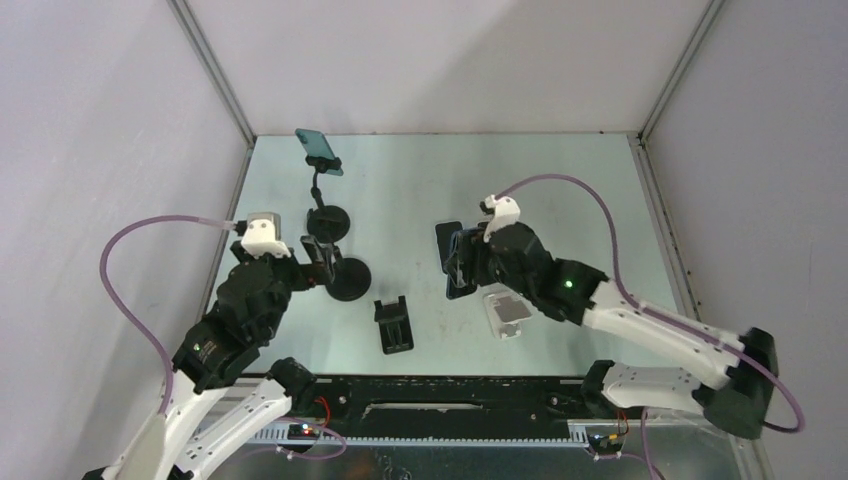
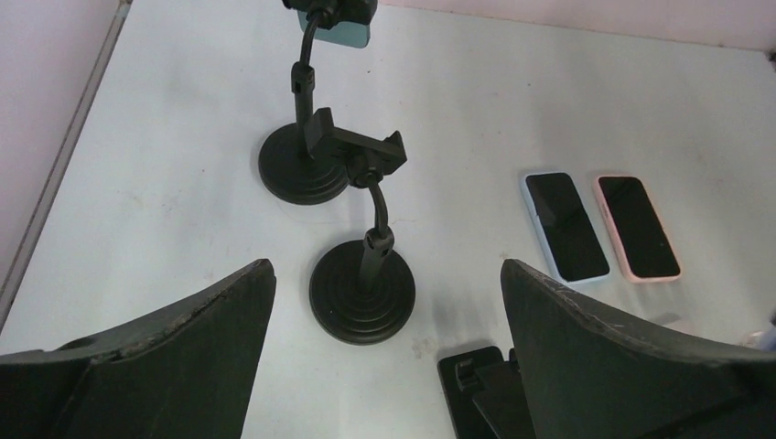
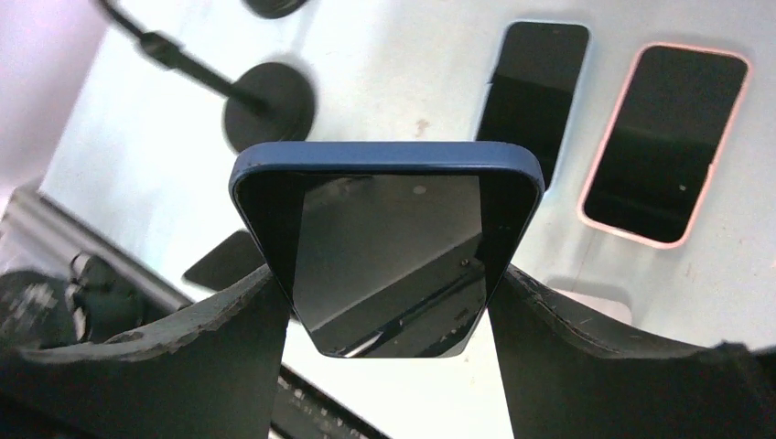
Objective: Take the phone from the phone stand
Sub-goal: Place the phone at the center of the board.
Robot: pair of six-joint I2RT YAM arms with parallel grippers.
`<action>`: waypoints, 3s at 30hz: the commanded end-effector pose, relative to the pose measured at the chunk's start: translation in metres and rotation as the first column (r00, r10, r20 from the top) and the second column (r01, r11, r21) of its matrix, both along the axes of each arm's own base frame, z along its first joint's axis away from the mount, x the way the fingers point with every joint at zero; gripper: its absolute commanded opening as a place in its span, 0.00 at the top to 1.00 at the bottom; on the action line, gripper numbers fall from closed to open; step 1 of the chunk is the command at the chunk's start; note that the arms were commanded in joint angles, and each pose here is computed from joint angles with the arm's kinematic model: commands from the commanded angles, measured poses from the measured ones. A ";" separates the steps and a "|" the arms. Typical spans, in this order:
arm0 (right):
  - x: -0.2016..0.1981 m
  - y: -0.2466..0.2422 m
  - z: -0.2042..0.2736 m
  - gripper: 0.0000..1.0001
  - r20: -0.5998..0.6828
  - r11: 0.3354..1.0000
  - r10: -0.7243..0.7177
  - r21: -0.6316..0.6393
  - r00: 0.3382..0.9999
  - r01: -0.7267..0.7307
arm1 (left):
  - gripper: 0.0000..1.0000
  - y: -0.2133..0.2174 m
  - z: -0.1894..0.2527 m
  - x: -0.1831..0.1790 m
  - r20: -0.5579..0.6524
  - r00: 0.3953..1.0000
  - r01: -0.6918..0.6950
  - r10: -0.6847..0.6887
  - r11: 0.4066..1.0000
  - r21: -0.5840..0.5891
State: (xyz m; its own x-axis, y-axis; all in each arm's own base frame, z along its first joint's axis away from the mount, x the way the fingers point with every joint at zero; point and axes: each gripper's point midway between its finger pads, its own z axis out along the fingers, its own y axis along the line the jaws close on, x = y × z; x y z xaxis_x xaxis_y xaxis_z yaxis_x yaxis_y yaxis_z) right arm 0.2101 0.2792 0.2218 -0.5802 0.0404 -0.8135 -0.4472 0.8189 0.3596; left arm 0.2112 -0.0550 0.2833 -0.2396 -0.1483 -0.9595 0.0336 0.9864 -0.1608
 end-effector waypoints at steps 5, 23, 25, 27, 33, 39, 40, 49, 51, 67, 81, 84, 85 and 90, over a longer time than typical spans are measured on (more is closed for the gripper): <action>0.062 0.059 -0.011 1.00 -0.138 0.997 -0.055 0.046 0.989 0.061 | 0.00 0.006 -0.029 -0.008 -0.071 0.997 -0.019 0.020 1.000 0.008; 0.133 0.116 -0.141 1.00 -0.470 0.962 -0.161 -0.271 0.868 0.031 | 0.00 0.017 -0.036 -0.015 -0.072 0.995 -0.072 0.071 0.997 -0.014; 0.137 0.110 -0.149 1.00 -0.474 0.955 -0.191 -0.292 0.860 0.051 | 0.00 0.017 -0.037 -0.015 -0.073 0.995 -0.071 0.069 0.997 -0.016; 0.141 0.103 -0.159 1.00 -0.487 0.948 -0.215 -0.312 0.847 0.062 | 0.00 0.016 -0.037 -0.015 -0.070 0.995 -0.069 0.067 0.997 -0.020; 0.144 0.094 -0.185 1.00 -0.512 0.932 -0.229 -0.362 0.828 0.034 | 0.00 0.014 -0.038 -0.015 -0.073 0.996 -0.062 0.060 0.998 -0.021; 0.146 0.091 -0.203 1.00 -0.491 0.910 -0.250 -0.414 0.835 0.029 | 0.00 0.011 -0.039 -0.013 -0.077 0.996 -0.047 0.046 0.999 -0.018; 0.148 0.090 -0.205 1.00 -0.485 0.907 -0.256 -0.420 0.836 0.034 | 0.00 0.011 -0.039 -0.013 -0.077 0.996 -0.046 0.045 0.999 -0.018; 0.154 0.065 -0.225 1.00 -0.418 0.827 -0.344 -0.559 0.841 0.061 | 0.00 0.008 -0.040 -0.012 -0.080 0.996 -0.035 0.034 0.999 -0.015; 0.155 0.059 -0.227 1.00 -0.401 0.807 -0.362 -0.587 0.842 0.068 | 0.00 0.007 -0.039 -0.011 -0.078 0.996 -0.033 0.031 0.999 -0.015; 0.144 0.068 -0.231 0.32 -0.451 0.828 -0.252 -0.559 0.856 -0.051 | 0.00 0.005 -0.041 -0.010 -0.087 0.996 -0.023 0.023 1.000 -0.004; 0.147 0.078 -0.175 0.12 -0.395 0.865 -0.187 -0.499 0.899 -0.040 | 0.00 0.005 -0.043 -0.008 -0.092 0.995 -0.023 0.023 1.000 0.003; 0.147 0.081 -0.153 0.12 -0.374 0.884 -0.162 -0.466 0.913 -0.034 | 0.00 0.005 -0.042 -0.008 -0.087 0.996 -0.024 0.024 1.000 0.000; 0.146 0.082 -0.139 0.12 -0.357 0.893 -0.148 -0.449 0.922 -0.030 | 0.00 0.004 -0.040 -0.008 -0.079 0.997 -0.020 0.020 1.000 -0.001; 0.138 0.076 -0.087 0.12 -0.282 0.918 -0.117 -0.396 0.952 -0.005 | 0.00 -0.005 -0.020 -0.005 -0.035 0.999 0.031 -0.032 0.999 -0.013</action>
